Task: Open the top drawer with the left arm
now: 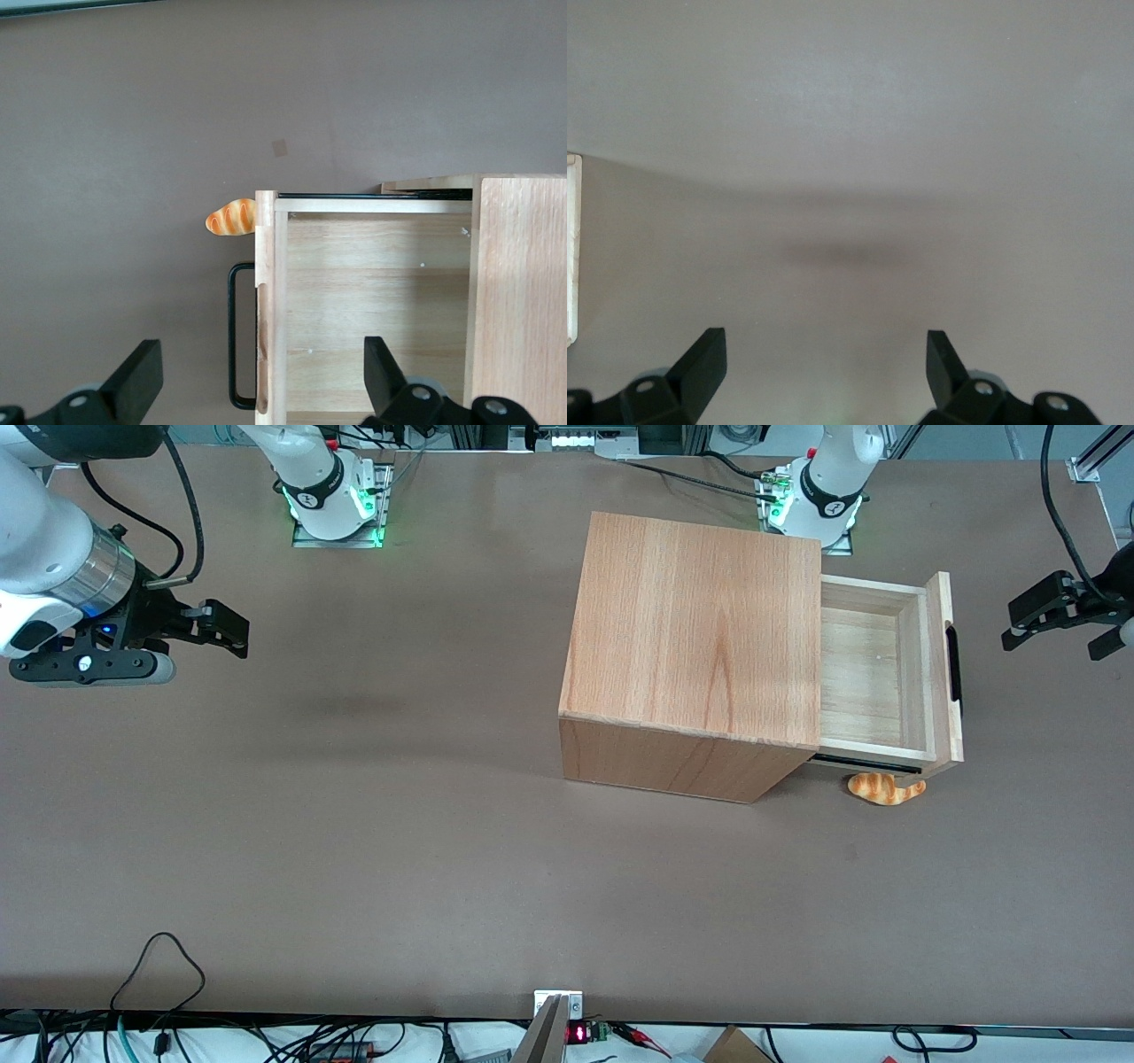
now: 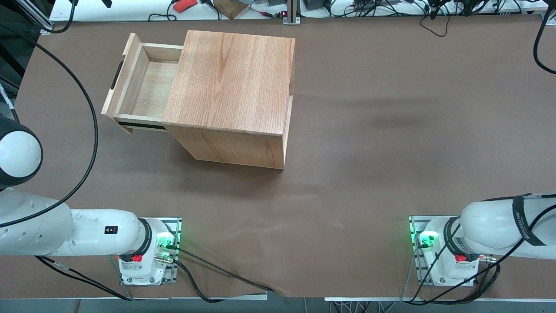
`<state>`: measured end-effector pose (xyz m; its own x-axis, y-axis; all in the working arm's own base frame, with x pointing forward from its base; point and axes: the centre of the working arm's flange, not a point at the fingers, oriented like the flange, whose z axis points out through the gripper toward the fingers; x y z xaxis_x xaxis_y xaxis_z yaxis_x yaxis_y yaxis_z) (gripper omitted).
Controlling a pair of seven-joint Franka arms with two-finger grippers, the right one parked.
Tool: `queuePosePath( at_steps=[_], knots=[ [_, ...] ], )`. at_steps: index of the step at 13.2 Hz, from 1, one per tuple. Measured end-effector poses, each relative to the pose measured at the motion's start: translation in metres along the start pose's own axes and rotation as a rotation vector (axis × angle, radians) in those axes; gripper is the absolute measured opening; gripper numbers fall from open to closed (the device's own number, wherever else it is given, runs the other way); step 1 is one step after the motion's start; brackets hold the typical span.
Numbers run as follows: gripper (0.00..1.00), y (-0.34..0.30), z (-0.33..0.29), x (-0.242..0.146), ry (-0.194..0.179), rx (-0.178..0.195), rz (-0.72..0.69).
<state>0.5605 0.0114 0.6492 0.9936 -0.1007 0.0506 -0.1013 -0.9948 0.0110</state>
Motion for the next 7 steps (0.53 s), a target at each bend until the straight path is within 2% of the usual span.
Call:
queuePosePath(
  at_steps=[4,7],
  knots=[
    [1.0,-0.006,-0.001,-0.001,-0.001,0.019,-0.01],
    [1.0,-0.01,-0.014,-0.001,0.026,0.023,-0.017]
  ],
)
